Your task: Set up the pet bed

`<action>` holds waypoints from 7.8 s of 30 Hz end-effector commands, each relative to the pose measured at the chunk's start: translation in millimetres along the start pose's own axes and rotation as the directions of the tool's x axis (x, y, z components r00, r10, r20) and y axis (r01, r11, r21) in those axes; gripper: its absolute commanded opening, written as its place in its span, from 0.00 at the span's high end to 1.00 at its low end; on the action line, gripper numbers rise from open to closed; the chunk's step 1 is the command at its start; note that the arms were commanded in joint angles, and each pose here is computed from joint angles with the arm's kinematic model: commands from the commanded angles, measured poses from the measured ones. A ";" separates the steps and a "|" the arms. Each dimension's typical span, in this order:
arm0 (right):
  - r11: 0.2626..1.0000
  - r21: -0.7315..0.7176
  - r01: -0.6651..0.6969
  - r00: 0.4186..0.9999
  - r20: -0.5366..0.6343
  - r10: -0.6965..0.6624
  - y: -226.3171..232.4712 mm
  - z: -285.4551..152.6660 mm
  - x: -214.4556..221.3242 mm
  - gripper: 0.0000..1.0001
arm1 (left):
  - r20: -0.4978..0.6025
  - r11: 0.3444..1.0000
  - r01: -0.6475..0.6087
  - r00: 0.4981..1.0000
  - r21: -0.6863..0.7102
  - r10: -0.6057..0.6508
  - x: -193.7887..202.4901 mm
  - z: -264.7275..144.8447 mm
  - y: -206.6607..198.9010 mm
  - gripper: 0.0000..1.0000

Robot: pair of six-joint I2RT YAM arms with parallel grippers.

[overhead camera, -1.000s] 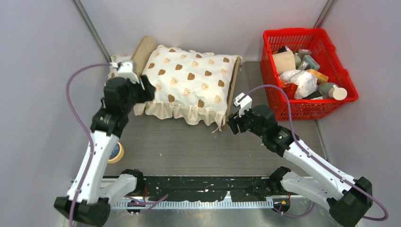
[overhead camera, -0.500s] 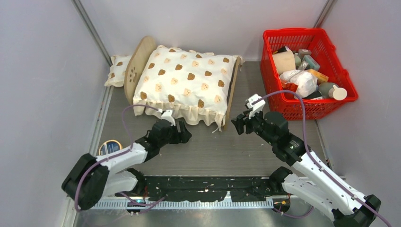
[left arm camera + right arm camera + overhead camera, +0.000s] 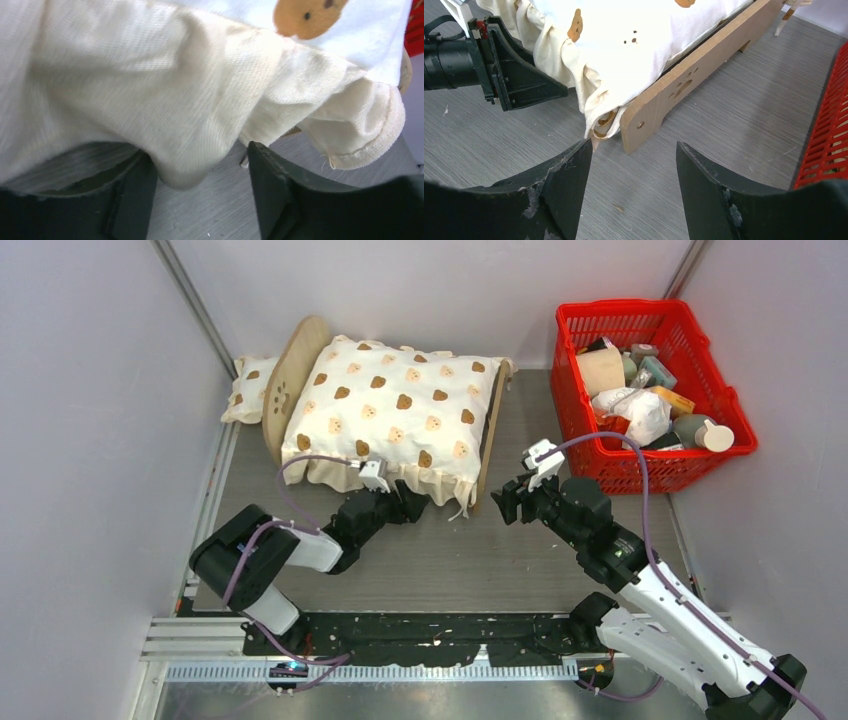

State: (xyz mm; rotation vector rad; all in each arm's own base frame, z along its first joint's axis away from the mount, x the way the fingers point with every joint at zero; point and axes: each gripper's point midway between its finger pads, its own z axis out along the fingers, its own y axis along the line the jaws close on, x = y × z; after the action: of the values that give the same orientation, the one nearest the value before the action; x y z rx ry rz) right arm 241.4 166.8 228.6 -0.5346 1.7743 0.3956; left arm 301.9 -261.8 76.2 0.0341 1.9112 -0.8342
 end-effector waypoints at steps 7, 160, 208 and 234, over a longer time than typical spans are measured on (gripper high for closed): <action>0.998 0.003 0.070 0.997 0.027 -0.070 -2.4 4.7 -4.4 0.31 | 0.273 0.977 -0.058 0.962 0.205 0.000 -107.7 -22.8 -88.0 1.00; 0.841 -0.466 -0.275 0.959 -0.075 0.272 92.5 85.1 1.9 0.64 | 0.327 0.977 0.064 0.936 0.202 -0.129 -227.6 11.7 -124.4 1.00; 0.770 -0.416 -0.483 0.866 -0.098 0.490 75.9 80.1 16.2 0.42 | 0.273 0.988 0.075 0.956 0.138 -0.110 -193.1 39.7 -97.4 1.00; 0.872 -0.322 -0.369 0.929 -0.121 0.349 94.1 103.2 23.2 0.37 | 0.263 0.986 0.084 0.957 0.146 -0.120 -189.1 42.1 -97.6 1.00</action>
State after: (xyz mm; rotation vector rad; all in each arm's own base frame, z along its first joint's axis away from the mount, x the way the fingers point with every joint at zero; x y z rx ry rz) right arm 266.6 272.9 161.9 -0.3667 1.9819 0.8691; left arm 389.1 -298.8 250.0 -0.0935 1.6856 -0.9572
